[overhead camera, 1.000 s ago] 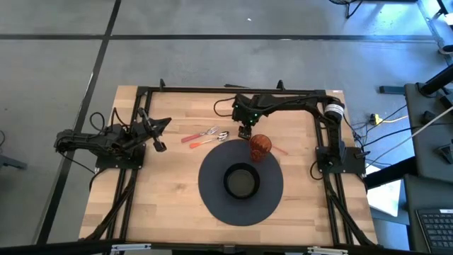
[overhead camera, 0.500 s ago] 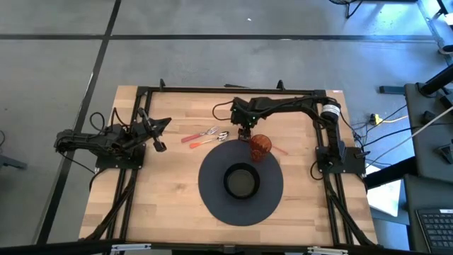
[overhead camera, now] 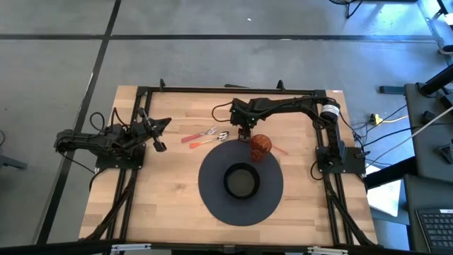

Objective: Pick & Place Utensil
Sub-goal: Put the orange drinking straw into the orange cup

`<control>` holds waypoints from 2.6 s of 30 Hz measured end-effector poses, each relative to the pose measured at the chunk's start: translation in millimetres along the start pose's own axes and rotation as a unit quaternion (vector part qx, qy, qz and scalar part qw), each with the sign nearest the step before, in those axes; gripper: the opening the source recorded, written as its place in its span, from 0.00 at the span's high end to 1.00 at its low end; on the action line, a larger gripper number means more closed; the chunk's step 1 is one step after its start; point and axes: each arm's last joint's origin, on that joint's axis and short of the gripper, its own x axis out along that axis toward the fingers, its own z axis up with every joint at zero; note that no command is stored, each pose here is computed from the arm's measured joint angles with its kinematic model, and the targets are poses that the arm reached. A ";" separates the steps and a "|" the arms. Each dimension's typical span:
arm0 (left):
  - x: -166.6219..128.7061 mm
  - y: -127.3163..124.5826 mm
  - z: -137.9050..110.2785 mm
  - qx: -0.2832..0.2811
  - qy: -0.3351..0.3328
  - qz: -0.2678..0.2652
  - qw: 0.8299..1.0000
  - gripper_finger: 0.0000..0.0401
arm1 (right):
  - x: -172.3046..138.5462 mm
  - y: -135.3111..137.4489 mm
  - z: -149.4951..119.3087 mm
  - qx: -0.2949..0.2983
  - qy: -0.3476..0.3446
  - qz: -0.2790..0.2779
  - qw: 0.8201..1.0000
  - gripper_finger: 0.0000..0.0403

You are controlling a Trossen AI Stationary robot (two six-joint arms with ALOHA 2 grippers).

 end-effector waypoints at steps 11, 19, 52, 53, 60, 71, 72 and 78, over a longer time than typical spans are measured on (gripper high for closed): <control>0.0 0.0 0.0 -0.004 0.000 0.000 1.000 0.99 | -0.4 -2.8 2.9 0.001 -0.017 -0.014 1.000 0.96; 0.0 0.0 0.0 -0.016 0.000 0.000 1.000 0.99 | -17.4 -5.7 15.5 0.001 -0.006 -0.026 1.000 0.98; 0.0 -0.2 0.1 -0.028 -0.001 -0.004 1.000 0.99 | -279.7 34.1 79.0 -0.066 -0.225 -0.116 0.965 1.00; 0.0 -0.2 0.1 -0.029 -0.002 -0.004 1.000 0.99 | -292.5 38.8 74.0 -0.067 -0.239 -0.130 0.960 1.00; 0.0 -0.3 -0.1 -0.030 -0.001 -0.004 1.000 0.99 | -366.1 72.4 31.3 -0.077 -0.332 -0.124 0.932 1.00; 0.0 -0.4 -0.5 -0.028 0.002 -0.005 1.000 0.99 | -406.7 127.7 -8.9 -0.178 -0.475 0.000 0.861 1.00; 0.0 -0.4 -0.6 -0.028 0.002 -0.005 1.000 0.99 | -404.2 130.8 -13.2 -0.186 -0.482 0.004 0.856 1.00; 0.0 -0.5 -0.6 -0.027 0.002 -0.005 1.000 0.99 | -380.5 137.3 -40.7 -0.202 -0.539 0.005 0.818 1.00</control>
